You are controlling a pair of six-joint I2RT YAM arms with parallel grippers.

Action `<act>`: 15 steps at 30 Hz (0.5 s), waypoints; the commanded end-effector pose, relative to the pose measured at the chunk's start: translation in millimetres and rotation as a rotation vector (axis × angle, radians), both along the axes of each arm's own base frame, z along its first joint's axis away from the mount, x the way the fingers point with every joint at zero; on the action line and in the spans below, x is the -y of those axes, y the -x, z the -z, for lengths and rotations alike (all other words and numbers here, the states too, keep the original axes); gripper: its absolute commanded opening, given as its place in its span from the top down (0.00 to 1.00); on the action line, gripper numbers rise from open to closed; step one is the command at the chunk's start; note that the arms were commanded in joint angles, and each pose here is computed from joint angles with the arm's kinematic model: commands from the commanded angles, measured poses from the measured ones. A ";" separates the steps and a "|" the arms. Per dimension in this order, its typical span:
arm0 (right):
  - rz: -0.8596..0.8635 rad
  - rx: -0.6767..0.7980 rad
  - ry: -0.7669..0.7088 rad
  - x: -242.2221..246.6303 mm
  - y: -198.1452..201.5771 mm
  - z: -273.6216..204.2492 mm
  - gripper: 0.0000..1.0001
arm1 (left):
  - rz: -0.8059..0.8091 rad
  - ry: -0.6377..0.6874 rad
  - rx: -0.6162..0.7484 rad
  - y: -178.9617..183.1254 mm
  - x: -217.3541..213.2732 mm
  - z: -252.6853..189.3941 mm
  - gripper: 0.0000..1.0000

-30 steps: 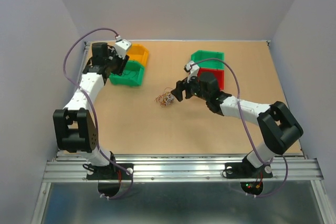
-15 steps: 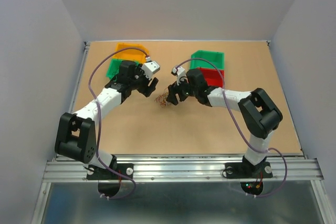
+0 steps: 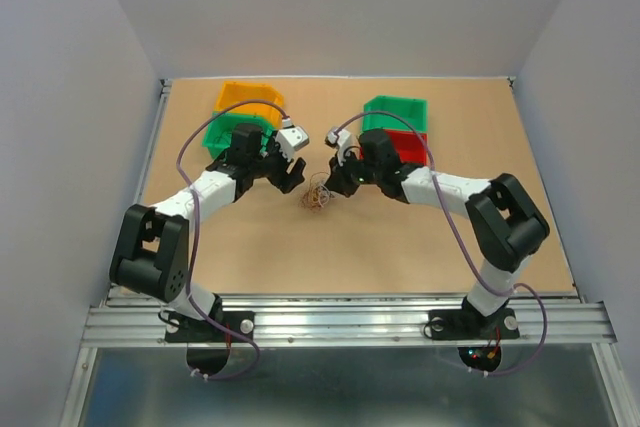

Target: Untangle the cables

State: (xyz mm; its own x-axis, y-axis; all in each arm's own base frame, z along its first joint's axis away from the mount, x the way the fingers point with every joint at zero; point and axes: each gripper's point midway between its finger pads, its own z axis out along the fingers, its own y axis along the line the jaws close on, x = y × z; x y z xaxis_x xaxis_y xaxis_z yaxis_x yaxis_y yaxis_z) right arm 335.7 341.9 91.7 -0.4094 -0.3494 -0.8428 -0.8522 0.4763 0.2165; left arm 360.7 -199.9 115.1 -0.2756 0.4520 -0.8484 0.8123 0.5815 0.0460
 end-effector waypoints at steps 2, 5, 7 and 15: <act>-0.080 0.135 -0.150 -0.7 20.2 -65.5 0.99 | 0.102 0.084 0.101 12.0 14.8 -23.6 0.22; -0.069 0.175 -0.218 3.6 29.5 -89.2 0.99 | 0.116 0.122 0.192 20.6 13.9 -43.5 0.20; -0.074 0.179 -0.242 6.7 38.3 -93.0 0.99 | 0.133 0.140 0.224 28.1 14.2 -51.5 0.20; -0.102 0.230 -0.365 16.0 66.1 -134.5 0.99 | 0.264 0.217 0.366 67.0 18.8 -84.3 0.18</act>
